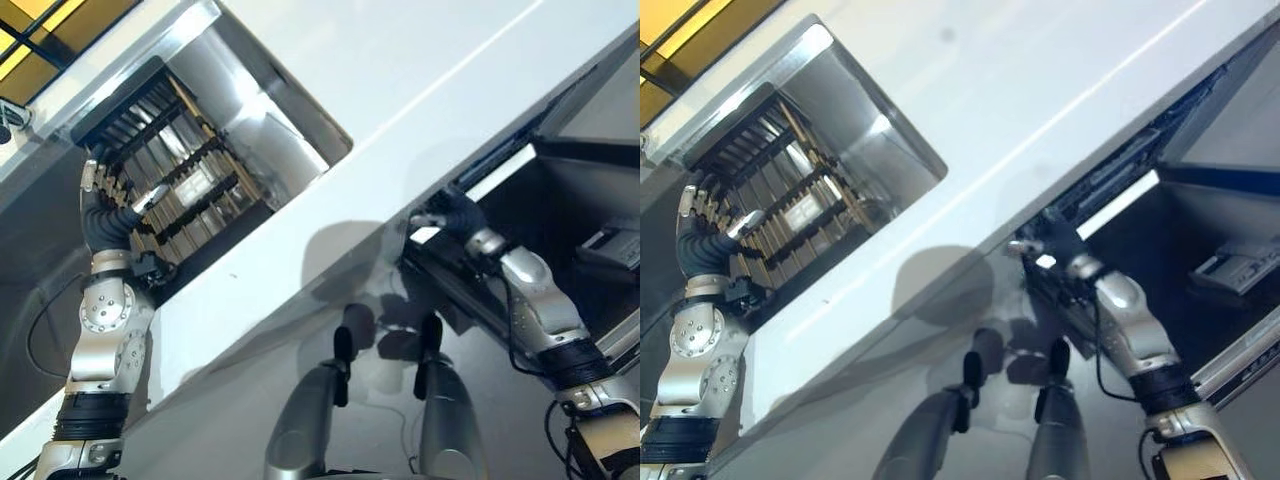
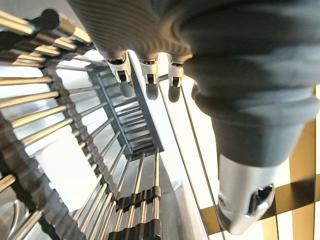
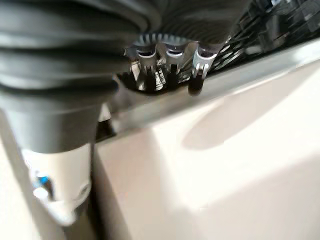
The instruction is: Pick up plates and place into dishwasher.
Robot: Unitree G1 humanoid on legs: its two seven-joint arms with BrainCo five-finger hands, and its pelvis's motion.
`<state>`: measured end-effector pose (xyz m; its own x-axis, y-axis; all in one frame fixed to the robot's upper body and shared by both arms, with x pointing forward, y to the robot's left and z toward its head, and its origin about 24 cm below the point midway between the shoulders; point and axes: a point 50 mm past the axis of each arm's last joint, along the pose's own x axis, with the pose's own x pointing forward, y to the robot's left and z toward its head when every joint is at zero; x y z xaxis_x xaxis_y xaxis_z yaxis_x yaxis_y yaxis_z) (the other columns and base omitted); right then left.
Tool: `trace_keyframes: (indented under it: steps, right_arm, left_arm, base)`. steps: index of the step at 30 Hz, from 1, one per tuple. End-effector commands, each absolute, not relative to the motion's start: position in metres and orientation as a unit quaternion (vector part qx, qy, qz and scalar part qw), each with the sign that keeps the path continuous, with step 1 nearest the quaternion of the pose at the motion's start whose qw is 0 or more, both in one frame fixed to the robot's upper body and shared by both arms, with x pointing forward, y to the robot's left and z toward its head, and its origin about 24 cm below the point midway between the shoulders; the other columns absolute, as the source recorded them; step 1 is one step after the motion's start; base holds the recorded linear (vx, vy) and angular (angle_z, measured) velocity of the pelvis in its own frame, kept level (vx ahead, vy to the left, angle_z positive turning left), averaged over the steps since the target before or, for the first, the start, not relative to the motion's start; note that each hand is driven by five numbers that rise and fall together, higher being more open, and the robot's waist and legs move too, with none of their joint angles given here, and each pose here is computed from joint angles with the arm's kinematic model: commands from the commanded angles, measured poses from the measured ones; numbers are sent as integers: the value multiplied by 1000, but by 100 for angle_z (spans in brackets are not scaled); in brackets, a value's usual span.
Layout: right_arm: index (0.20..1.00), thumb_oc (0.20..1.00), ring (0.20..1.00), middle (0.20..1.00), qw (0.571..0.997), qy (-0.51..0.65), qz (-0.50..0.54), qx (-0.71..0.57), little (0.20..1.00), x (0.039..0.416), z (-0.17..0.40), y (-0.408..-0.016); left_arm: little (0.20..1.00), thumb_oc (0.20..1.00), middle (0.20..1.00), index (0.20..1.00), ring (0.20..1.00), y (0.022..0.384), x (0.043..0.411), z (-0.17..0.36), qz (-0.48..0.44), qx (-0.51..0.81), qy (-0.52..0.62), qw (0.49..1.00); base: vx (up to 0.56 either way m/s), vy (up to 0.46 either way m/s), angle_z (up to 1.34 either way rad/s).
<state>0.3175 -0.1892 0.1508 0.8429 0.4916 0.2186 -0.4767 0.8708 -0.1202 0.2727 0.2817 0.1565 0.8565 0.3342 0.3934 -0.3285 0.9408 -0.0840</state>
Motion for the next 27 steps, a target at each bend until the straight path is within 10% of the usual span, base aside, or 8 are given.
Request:
trace_keyframes:
  steps: [1, 27]
  right_arm:
    - [1000, 1000, 1000, 1000, 890, -308, 335, 7, 1000, 301, 219, -148]
    - [1000, 1000, 1000, 1000, 986, -122, 4, -115, 1000, 237, 118, -282]
  left_arm:
    - [1000, 1000, 1000, 1000, 1000, 275, 261, 99, 160, 13, -108, 981]
    - [1000, 1000, 1000, 1000, 1000, 306, 219, 55, 183, 39, -33, 982]
  base:
    - [19, 2, 8]
    - [48, 29, -4]
